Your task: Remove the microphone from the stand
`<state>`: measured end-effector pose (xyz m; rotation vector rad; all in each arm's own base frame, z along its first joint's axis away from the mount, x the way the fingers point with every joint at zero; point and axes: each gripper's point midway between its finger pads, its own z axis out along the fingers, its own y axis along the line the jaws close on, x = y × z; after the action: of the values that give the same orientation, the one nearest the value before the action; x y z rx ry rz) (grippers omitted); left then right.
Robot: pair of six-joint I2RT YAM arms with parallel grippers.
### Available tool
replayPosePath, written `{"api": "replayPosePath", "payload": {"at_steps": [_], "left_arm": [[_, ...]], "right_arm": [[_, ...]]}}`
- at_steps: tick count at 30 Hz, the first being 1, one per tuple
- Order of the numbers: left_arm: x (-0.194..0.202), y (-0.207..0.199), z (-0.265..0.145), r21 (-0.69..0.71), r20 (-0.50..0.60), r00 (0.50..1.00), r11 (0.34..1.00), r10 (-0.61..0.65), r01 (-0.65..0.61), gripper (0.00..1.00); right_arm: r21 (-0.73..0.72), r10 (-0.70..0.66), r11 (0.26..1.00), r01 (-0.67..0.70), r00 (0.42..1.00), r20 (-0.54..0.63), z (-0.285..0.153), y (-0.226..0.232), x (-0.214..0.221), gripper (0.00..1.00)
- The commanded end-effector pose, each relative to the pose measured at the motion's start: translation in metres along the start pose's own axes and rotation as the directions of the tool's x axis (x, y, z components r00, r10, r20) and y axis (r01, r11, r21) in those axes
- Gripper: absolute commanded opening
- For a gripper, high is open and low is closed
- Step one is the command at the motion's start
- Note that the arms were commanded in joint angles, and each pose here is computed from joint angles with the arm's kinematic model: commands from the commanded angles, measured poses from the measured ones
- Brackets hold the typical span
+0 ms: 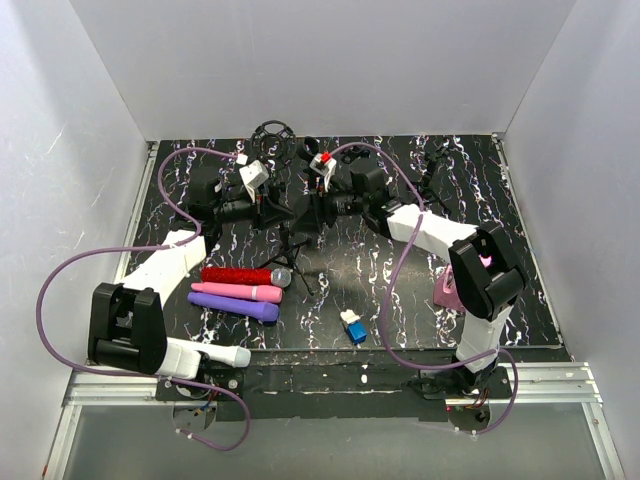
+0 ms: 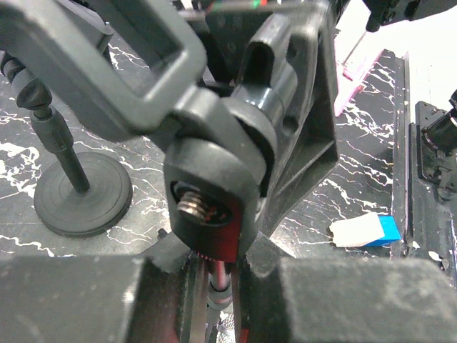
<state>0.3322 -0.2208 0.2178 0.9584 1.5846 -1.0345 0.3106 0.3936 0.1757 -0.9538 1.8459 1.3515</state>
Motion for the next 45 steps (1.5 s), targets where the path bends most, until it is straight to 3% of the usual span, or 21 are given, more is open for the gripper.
{"api": "replayPosePath", "payload": {"at_steps": [1, 7, 15, 22, 29, 35, 38, 43, 45], "left_arm": [[0.010, 0.001, 0.003, -0.003, -0.039, 0.997, 0.997, -0.073, 0.073, 0.00], [0.011, 0.002, 0.004, 0.000, -0.043, 0.996, 0.997, -0.080, 0.080, 0.00], [0.013, 0.002, 0.004, 0.005, -0.046, 0.995, 0.996, -0.085, 0.085, 0.00], [0.011, 0.004, 0.005, 0.002, -0.042, 0.996, 0.997, -0.078, 0.079, 0.00], [0.008, 0.003, 0.003, -0.006, -0.035, 0.997, 0.998, -0.067, 0.067, 0.00], [-0.013, 0.002, -0.003, -0.033, -0.012, 0.999, 0.999, 0.032, -0.033, 0.01], [-0.018, -0.001, -0.008, -0.051, -0.016, 0.996, 0.995, 0.090, -0.091, 0.13], [0.009, -0.016, -0.030, -0.067, -0.123, 0.973, 0.977, 0.195, -0.204, 0.64], [0.016, -0.021, -0.045, -0.098, -0.172, 0.948, 0.953, 0.268, -0.287, 0.68]], "right_arm": [[-0.025, -0.011, 1.000, 0.013, 0.995, 0.097, 0.000, 0.015, -0.043, 0.67], [0.114, 0.012, 0.993, -0.011, 1.000, -0.016, 0.002, -0.023, 0.007, 0.63], [0.139, -0.073, 0.986, 0.086, 0.992, -0.099, -0.008, -0.029, 0.042, 0.62], [0.175, -0.112, 0.976, 0.127, 0.989, -0.096, -0.009, -0.034, 0.036, 0.62], [0.008, -0.143, 0.990, 0.143, 0.990, 0.018, -0.007, 0.010, -0.011, 0.69], [0.044, -0.129, 0.991, 0.129, 0.992, 0.001, -0.022, 0.011, -0.009, 0.69], [0.083, -0.139, 0.987, 0.139, 0.990, -0.010, -0.042, 0.011, -0.004, 0.69], [0.145, -0.140, 0.979, 0.144, 0.989, -0.039, -0.082, 0.013, 0.006, 0.71], [0.160, -0.158, 0.973, 0.165, 0.986, -0.057, -0.101, 0.023, 0.006, 0.72]]}}
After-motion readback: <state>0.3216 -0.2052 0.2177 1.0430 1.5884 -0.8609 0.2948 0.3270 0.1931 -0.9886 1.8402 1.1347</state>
